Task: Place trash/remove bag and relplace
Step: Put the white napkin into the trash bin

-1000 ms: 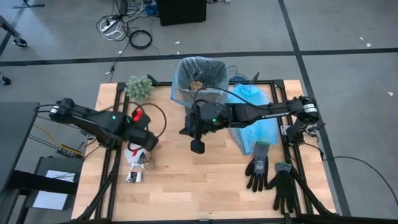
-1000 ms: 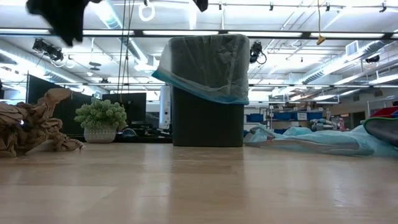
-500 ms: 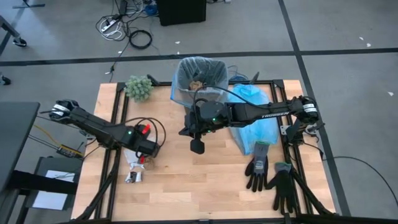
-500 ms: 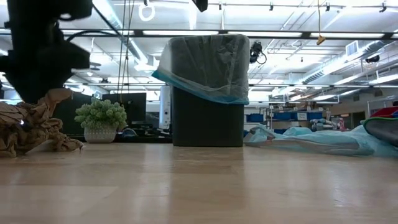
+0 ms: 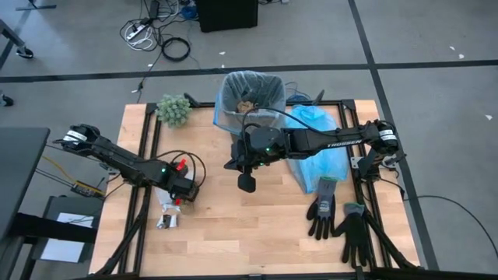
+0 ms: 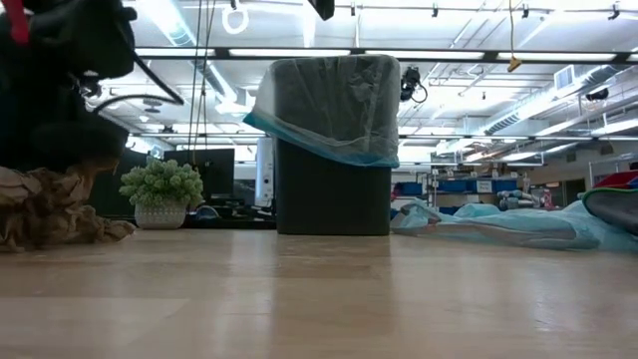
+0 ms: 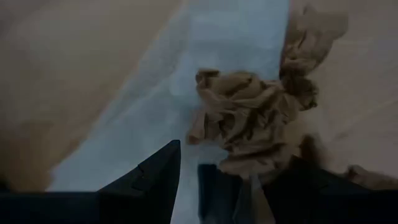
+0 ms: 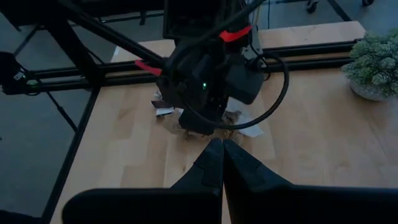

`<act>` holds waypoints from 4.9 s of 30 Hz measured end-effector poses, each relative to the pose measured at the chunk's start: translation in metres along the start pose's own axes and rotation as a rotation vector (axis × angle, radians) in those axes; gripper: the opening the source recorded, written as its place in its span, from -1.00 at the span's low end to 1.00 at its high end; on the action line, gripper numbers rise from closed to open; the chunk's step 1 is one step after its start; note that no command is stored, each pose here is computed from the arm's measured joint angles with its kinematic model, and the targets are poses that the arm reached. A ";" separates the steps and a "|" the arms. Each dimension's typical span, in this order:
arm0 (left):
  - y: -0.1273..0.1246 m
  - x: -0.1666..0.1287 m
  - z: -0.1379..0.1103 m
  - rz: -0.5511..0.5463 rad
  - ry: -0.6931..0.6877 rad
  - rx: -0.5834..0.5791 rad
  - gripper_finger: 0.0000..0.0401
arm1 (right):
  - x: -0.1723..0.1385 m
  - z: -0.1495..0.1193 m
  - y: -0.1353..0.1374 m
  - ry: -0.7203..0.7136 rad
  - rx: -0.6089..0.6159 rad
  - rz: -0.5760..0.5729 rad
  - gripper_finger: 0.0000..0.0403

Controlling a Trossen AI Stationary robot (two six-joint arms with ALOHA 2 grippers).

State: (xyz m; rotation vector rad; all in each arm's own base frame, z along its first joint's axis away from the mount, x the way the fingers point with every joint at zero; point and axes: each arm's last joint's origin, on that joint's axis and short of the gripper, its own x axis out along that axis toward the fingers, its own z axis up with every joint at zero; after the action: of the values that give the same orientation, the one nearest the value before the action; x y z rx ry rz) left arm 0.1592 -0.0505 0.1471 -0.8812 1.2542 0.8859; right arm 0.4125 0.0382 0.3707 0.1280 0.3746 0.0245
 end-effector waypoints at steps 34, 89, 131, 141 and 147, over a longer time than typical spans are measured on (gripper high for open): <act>-0.076 -0.040 0.021 -0.856 -0.631 0.319 -0.75 | 0.005 0.000 -0.005 0.008 0.100 0.159 -1.00; -0.070 -0.007 0.012 -0.640 -0.441 0.462 -0.58 | 0.138 -0.157 -0.038 0.544 0.134 0.138 -0.42; -0.074 -0.090 0.051 -0.764 -0.712 0.475 -0.17 | -0.101 0.056 -0.070 -0.170 -0.166 -0.656 -1.00; -0.079 -0.084 0.053 -0.732 -0.739 0.482 -0.17 | -0.117 0.074 -0.102 -0.246 -0.229 -1.038 -1.00; -0.082 -0.079 0.054 -0.696 -0.747 0.471 -0.17 | -0.120 0.073 -0.116 -0.217 -0.246 -1.077 -1.00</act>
State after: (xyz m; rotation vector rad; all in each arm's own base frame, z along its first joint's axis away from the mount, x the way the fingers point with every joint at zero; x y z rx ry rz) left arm 0.2474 -0.0392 0.2357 -0.4654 0.4064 0.2707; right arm 0.3277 -0.0918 0.4668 -0.3240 0.1832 -0.9962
